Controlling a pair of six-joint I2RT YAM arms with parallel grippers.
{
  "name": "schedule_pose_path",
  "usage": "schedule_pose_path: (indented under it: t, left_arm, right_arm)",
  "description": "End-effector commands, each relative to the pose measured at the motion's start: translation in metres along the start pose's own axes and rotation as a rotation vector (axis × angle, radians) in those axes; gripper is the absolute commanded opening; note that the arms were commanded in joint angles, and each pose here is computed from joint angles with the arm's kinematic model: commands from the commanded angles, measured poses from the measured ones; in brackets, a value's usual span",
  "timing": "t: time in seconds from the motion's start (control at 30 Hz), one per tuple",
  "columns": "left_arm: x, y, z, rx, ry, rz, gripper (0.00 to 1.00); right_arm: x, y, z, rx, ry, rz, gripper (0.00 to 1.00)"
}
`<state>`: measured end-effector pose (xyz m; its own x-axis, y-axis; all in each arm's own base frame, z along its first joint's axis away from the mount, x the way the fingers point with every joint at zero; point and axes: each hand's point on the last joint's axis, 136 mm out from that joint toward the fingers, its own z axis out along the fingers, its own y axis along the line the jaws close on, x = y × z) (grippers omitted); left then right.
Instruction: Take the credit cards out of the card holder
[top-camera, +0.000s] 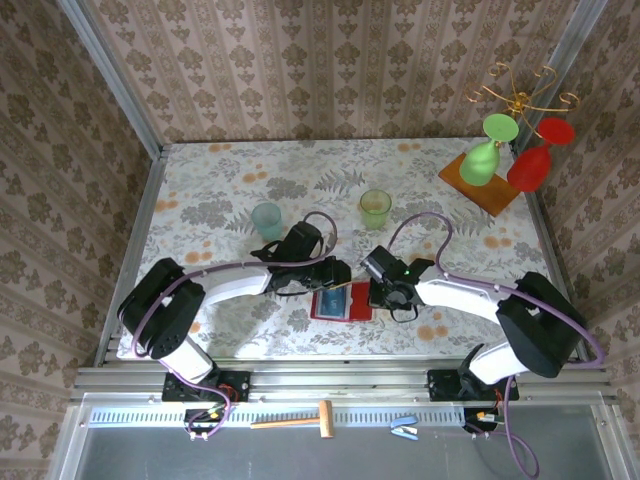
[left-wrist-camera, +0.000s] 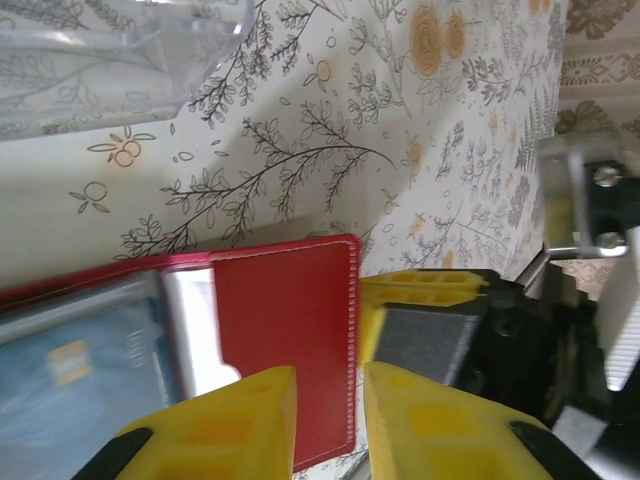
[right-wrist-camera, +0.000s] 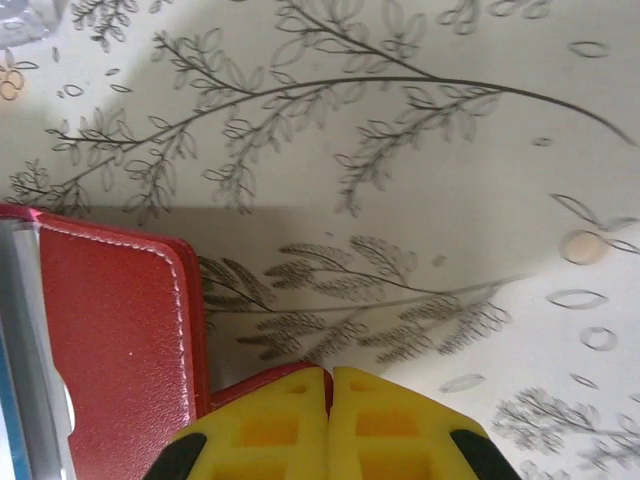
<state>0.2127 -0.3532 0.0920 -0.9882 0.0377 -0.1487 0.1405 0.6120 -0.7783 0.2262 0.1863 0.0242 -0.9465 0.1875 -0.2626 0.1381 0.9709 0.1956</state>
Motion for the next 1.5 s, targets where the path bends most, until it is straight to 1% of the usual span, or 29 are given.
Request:
schedule_pose_path:
  t: [0.0,0.23,0.4,0.53,0.63,0.77,0.87,0.9,0.97,1.13,1.2,1.23,1.27,1.3,1.4,1.47]
  left_arm:
    - [0.001,0.008,0.003,-0.004,-0.014,-0.025,0.24]
    - [0.008,0.017,0.009,0.006,0.001,-0.053,0.24]
    - [0.013,0.028,0.019,-0.005,0.021,-0.072,0.23]
    - [0.014,0.028,0.028,0.019,0.03,-0.086,0.23]
    - [0.017,0.033,0.032,0.011,0.042,-0.098,0.22]
    - [0.02,0.04,0.034,-0.008,0.048,-0.106,0.22]
    - [0.022,0.043,0.035,-0.012,0.057,-0.11,0.22]
    - [0.022,0.044,0.035,-0.014,0.059,-0.112,0.22]
    - [0.024,0.045,0.035,-0.017,0.061,-0.113,0.22]
    - [0.024,0.049,0.035,-0.025,0.058,-0.116,0.22]
    - [0.024,0.049,0.035,-0.024,0.057,-0.118,0.22]
    - [0.024,0.049,0.035,-0.024,0.056,-0.119,0.22]
    - [0.024,0.049,0.035,-0.022,0.055,-0.119,0.22]
    - [0.023,0.049,0.035,-0.021,0.052,-0.12,0.22]
    - [0.023,0.048,0.034,-0.016,0.048,-0.121,0.22]
    - [0.021,0.045,0.033,-0.01,0.041,-0.12,0.22]
  right_arm:
    - [-0.004,0.022,0.006,-0.071,0.001,0.004,0.0]
    - [-0.005,0.041,0.015,-0.139,0.014,0.01,0.0]
    - [-0.004,0.034,0.015,-0.135,-0.004,0.029,0.0]
    - [-0.005,0.027,0.008,-0.118,-0.022,0.032,0.0]
    - [-0.007,0.021,0.001,-0.1,-0.037,0.034,0.01]
    - [-0.009,0.018,-0.012,-0.094,-0.054,0.033,0.13]
    - [-0.011,0.02,-0.02,-0.091,-0.048,0.024,0.21]
    - [-0.01,0.02,-0.021,-0.09,-0.044,0.02,0.22]
    - [-0.015,0.027,-0.036,-0.128,-0.064,0.02,0.24]
    - [-0.021,0.041,-0.058,-0.199,-0.085,0.024,0.27]
    - [-0.024,0.05,-0.065,-0.241,-0.096,0.026,0.32]
    - [-0.025,0.055,-0.068,-0.267,-0.101,0.024,0.33]
    - [-0.026,0.059,-0.07,-0.29,-0.102,0.027,0.32]
    - [-0.025,0.063,-0.07,-0.313,-0.094,0.028,0.29]
    - [-0.017,0.075,-0.06,-0.363,-0.041,0.039,0.18]
    - [-0.01,0.076,-0.05,-0.355,-0.003,0.05,0.12]
